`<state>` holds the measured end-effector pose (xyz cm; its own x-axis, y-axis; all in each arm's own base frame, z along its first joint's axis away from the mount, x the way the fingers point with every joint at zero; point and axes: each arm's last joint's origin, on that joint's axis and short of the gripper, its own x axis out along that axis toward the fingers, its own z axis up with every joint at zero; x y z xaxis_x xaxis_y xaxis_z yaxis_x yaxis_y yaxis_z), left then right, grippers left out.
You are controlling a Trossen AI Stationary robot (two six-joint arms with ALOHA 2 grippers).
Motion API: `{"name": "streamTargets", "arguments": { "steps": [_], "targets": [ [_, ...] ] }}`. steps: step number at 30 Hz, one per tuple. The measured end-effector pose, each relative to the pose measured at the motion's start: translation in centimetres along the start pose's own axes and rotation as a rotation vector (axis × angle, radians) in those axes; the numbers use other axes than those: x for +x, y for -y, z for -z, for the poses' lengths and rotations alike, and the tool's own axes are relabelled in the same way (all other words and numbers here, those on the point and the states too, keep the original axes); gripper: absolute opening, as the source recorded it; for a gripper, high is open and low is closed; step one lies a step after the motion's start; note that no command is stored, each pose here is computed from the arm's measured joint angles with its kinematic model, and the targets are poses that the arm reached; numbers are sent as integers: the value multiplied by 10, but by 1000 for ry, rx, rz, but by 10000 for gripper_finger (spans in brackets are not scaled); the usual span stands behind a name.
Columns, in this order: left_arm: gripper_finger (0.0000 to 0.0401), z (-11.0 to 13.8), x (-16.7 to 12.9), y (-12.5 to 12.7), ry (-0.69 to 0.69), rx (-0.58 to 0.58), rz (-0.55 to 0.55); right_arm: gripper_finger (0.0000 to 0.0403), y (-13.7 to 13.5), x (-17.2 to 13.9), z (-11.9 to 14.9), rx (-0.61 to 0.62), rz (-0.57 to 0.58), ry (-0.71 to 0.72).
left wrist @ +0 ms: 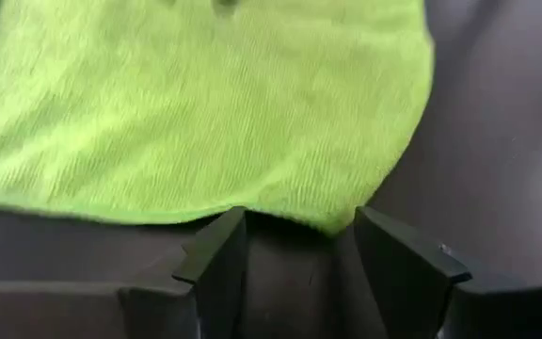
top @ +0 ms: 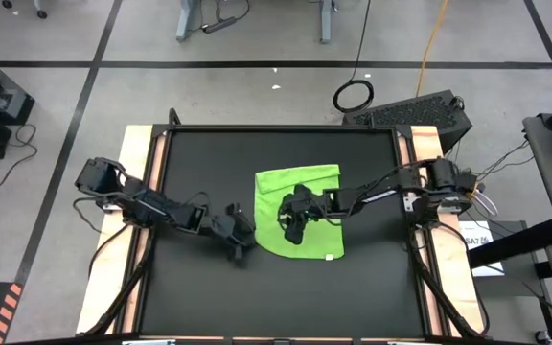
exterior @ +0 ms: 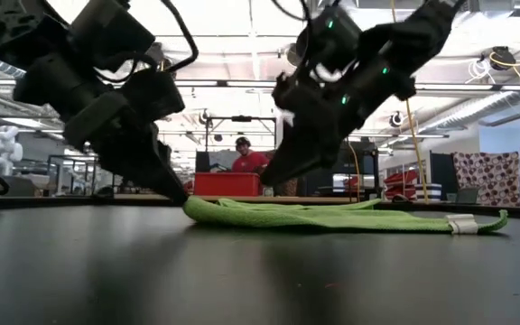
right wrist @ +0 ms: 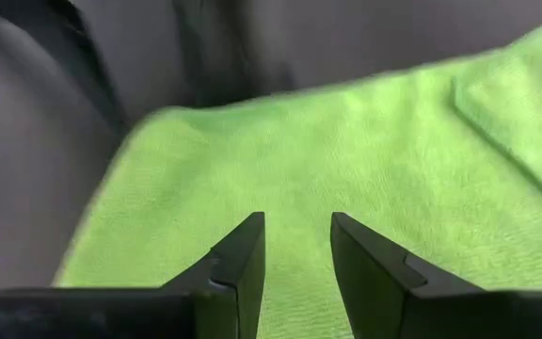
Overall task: Roll towel into tight, uniform cylinder
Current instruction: Fold the green towel
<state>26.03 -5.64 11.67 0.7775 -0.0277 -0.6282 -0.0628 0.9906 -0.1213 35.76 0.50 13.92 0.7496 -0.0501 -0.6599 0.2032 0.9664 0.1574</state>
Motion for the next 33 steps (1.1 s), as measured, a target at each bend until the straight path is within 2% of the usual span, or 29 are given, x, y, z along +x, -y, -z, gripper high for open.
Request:
{"name": "streamTargets", "arguments": {
  "steps": [7,19,25,33],
  "targets": [
    [205,5,8,-5,-28,-66,13,114,11,18,1,-2,-9,62],
    [205,9,10,-4,-50,-160,1,114,28,38,15,19,13,18],
    [205,7,9,2,-33,-157,58,114,32,38,13,22,19,26],
    [199,2,12,4,26,-135,79,103,42,38,11,80,39,32]
  ]
}}
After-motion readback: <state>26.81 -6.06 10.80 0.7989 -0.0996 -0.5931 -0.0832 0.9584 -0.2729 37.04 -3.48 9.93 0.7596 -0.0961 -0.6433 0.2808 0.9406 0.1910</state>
